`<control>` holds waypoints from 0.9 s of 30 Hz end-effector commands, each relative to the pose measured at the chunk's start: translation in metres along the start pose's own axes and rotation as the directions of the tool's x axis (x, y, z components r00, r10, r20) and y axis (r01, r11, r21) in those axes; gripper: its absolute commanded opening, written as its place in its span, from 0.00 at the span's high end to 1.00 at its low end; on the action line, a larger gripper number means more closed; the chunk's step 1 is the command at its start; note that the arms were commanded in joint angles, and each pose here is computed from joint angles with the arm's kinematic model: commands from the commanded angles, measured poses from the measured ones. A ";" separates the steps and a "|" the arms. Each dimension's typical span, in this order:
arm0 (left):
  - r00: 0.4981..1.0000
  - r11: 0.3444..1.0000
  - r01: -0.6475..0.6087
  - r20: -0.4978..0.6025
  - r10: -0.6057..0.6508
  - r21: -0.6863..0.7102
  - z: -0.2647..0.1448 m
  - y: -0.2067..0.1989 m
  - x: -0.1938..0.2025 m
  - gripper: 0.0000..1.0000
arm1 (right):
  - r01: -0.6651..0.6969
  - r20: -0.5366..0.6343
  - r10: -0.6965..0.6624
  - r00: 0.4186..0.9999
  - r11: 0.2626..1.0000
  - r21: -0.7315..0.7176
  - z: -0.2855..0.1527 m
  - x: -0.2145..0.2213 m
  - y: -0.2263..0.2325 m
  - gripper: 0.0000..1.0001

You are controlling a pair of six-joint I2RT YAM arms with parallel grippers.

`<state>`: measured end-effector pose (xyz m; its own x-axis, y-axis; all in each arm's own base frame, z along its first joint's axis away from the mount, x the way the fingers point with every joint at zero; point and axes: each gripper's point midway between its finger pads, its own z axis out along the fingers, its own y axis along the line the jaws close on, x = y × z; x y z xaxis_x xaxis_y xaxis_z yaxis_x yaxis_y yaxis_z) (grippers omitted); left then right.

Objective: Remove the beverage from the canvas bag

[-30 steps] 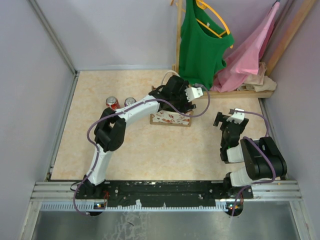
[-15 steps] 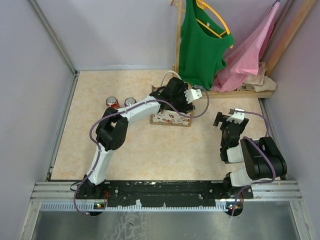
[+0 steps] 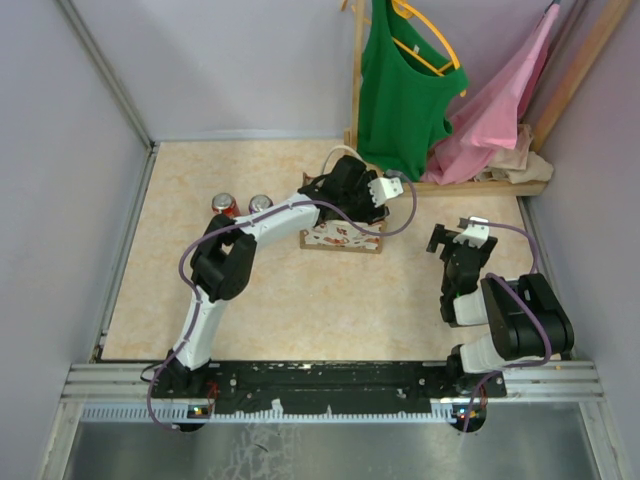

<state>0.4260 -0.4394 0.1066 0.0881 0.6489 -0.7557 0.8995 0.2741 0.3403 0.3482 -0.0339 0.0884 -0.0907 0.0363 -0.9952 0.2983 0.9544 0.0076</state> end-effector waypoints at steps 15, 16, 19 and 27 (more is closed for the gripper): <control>0.997 0.999 0.004 0.081 0.000 -0.042 -0.039 0.018 -0.052 1.00 | -0.027 0.066 0.027 0.997 1.000 0.006 0.006 -0.021 0.001 0.01; 0.994 0.999 0.006 0.108 -0.001 -0.050 -0.045 0.021 -0.062 1.00 | -0.028 0.067 0.027 0.997 1.000 0.006 0.006 -0.021 0.001 0.01; 0.984 0.996 0.017 0.177 -0.002 -0.083 -0.061 0.031 -0.088 1.00 | -0.026 0.066 0.026 0.997 1.000 0.005 0.006 -0.021 0.001 0.01; 0.941 0.988 0.042 0.337 0.010 -0.146 -0.108 0.050 -0.144 1.00 | -0.027 0.066 0.027 0.997 1.000 0.005 0.006 -0.021 0.001 0.01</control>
<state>0.4149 -0.4327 0.1708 0.0688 0.5851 -0.8081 0.8869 0.3351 0.3181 0.3482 -0.0339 0.0884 -0.0907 0.0363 -0.9952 0.2983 0.9544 0.0076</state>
